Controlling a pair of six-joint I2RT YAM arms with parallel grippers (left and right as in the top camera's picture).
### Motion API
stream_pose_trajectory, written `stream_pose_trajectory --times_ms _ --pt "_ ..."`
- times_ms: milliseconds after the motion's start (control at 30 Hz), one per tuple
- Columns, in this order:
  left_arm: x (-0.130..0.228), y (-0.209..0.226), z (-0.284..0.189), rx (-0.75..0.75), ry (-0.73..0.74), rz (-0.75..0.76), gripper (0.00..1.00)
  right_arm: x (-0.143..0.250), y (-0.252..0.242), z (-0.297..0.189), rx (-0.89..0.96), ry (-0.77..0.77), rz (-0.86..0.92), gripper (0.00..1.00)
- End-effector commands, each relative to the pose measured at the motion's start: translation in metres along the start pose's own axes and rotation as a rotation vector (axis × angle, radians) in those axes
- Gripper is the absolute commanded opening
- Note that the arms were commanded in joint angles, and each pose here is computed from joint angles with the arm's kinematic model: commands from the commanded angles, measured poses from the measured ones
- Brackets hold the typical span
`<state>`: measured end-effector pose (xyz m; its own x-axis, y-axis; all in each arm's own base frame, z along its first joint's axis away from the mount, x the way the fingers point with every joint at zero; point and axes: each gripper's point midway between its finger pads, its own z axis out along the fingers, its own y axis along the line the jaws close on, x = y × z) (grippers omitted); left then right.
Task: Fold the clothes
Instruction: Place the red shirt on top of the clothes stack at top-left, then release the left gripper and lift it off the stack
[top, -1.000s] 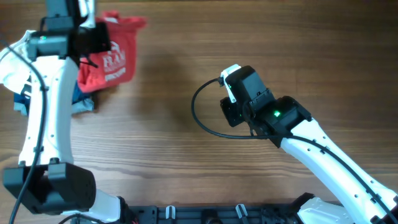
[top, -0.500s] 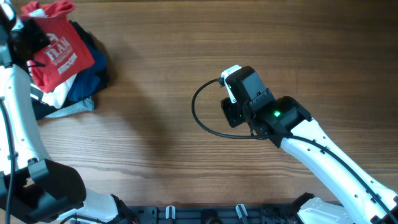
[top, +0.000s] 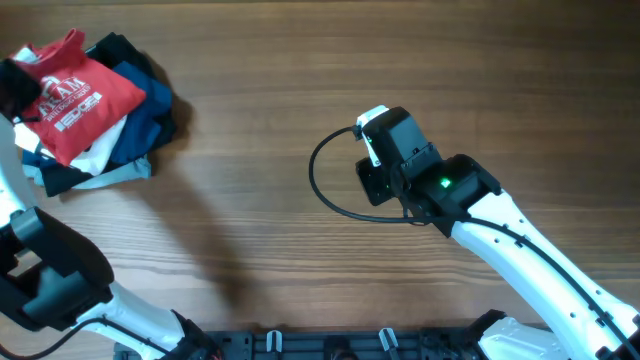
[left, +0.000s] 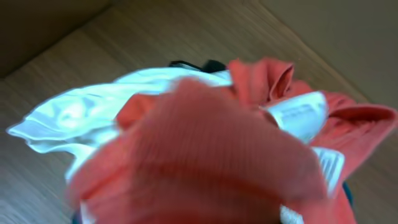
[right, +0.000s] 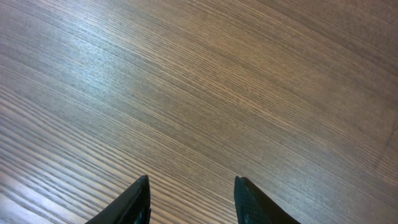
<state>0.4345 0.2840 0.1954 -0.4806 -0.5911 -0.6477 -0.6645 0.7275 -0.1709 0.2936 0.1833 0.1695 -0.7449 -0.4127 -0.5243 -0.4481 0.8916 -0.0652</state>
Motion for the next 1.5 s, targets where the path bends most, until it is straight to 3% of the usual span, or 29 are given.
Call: stream_pose_trajectory --times_ms 0,133,267,533,633,700,833,1000,1233,1467 --pt "-0.009 0.022 0.001 -0.038 -0.017 -0.107 1.0 -0.007 -0.005 -0.006 0.02 -0.022 0.031 0.44" --pt "-0.011 0.051 -0.018 -0.122 -0.03 -0.301 1.0 -0.006 -0.005 -0.006 0.02 -0.018 0.034 0.44" --pt "-0.028 0.059 -0.052 -0.105 -0.104 -0.404 1.0 -0.004 -0.005 -0.005 0.022 -0.007 0.031 0.44" --pt "-0.035 -0.005 -0.088 0.133 -0.105 -0.329 1.0 -0.006 -0.005 -0.005 0.021 -0.015 0.034 0.44" --pt "-0.02 -0.055 -0.089 0.286 -0.046 -0.155 1.0 -0.005 -0.005 -0.005 0.021 -0.014 0.034 0.44" --pt "-0.008 -0.08 -0.085 0.363 -0.001 -0.105 1.0 -0.005 -0.005 -0.005 0.021 -0.014 0.034 0.44" --pt "0.006 -0.1 -0.058 0.389 0.055 -0.081 0.82 -0.005 -0.005 -0.005 0.021 -0.013 0.034 0.44" --pt "0.006 -0.098 -0.017 0.384 0.055 -0.086 0.8 -0.001 -0.005 -0.005 0.023 0.005 0.032 0.44" --pt "0.003 -0.057 0.041 0.323 0.04 -0.115 0.82 0.004 -0.006 -0.005 0.026 0.025 0.031 0.44" --pt "-0.027 -0.009 0.058 0.288 -0.071 -0.167 1.0 0.006 -0.006 -0.006 0.027 0.033 0.051 0.44"
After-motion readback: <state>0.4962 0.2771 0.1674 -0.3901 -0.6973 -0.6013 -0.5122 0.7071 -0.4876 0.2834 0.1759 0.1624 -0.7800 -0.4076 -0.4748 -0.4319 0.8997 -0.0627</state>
